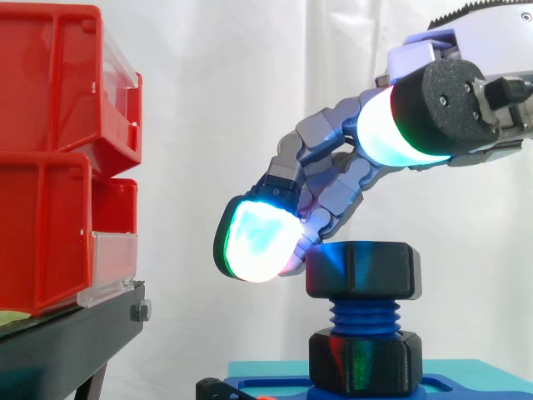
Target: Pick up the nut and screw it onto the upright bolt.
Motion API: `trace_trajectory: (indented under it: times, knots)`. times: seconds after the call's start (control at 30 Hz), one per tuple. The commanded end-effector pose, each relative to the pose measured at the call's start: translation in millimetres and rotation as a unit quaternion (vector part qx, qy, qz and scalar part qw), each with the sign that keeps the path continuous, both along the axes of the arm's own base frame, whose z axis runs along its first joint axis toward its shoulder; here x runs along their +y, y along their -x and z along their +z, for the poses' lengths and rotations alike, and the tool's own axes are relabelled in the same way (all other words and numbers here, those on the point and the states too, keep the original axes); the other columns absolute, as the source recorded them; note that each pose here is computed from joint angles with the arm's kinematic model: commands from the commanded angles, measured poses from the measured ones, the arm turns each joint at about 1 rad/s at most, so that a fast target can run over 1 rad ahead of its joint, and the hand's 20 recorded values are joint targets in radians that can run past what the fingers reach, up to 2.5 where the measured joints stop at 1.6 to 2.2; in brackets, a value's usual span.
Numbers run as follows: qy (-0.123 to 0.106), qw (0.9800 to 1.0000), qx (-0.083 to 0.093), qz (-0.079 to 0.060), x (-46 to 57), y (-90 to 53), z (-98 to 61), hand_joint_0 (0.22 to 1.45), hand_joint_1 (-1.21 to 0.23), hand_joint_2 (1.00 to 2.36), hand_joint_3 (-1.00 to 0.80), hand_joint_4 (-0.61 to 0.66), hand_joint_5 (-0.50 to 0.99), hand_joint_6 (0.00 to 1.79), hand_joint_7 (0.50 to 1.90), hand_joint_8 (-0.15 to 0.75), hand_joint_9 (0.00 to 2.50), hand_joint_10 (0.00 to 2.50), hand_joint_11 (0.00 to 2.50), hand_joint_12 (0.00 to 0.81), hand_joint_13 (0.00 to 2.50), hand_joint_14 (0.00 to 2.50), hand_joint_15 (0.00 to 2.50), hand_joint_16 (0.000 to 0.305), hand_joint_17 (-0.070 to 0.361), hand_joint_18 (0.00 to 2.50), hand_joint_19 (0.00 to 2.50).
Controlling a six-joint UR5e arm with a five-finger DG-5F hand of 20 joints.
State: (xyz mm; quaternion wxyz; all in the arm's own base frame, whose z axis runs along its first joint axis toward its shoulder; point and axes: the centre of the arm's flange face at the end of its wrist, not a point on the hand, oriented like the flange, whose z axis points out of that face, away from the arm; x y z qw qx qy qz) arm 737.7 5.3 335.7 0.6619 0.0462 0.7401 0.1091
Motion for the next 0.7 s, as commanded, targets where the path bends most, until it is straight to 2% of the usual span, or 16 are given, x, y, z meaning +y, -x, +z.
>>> trace_trajectory:
  times: [0.0,0.23,0.37,0.67]
  knots:
    - [0.004,1.0000,0.003,-0.001,-3.4,0.8,-0.6,0.50,-0.16,1.00,-0.50,0.23,-0.07,0.50,0.87,0.235,0.66,0.00,0.00,0.308,0.38,0.00,0.00,0.032,0.073,0.00,0.00]
    - [0.010,0.9999,0.008,-0.002,-8.2,2.8,-6.9,0.50,-0.17,1.00,-0.50,0.24,-0.06,0.50,0.93,0.240,0.68,0.00,0.00,0.307,0.41,0.00,0.00,0.031,0.070,0.00,0.00]
    - [0.014,0.9997,0.022,-0.004,-12.5,8.7,-22.9,0.50,-0.17,1.00,-0.50,0.26,-0.05,0.50,0.99,0.243,0.69,0.00,0.00,0.305,0.43,0.00,0.00,0.030,0.068,0.00,0.00]
    - [0.012,0.9998,0.018,-0.001,-19.6,8.9,-25.8,0.51,-0.18,1.00,-0.50,0.23,-0.03,0.50,1.18,0.247,0.71,0.00,0.00,0.298,0.45,0.00,0.00,0.028,0.064,0.00,0.00]
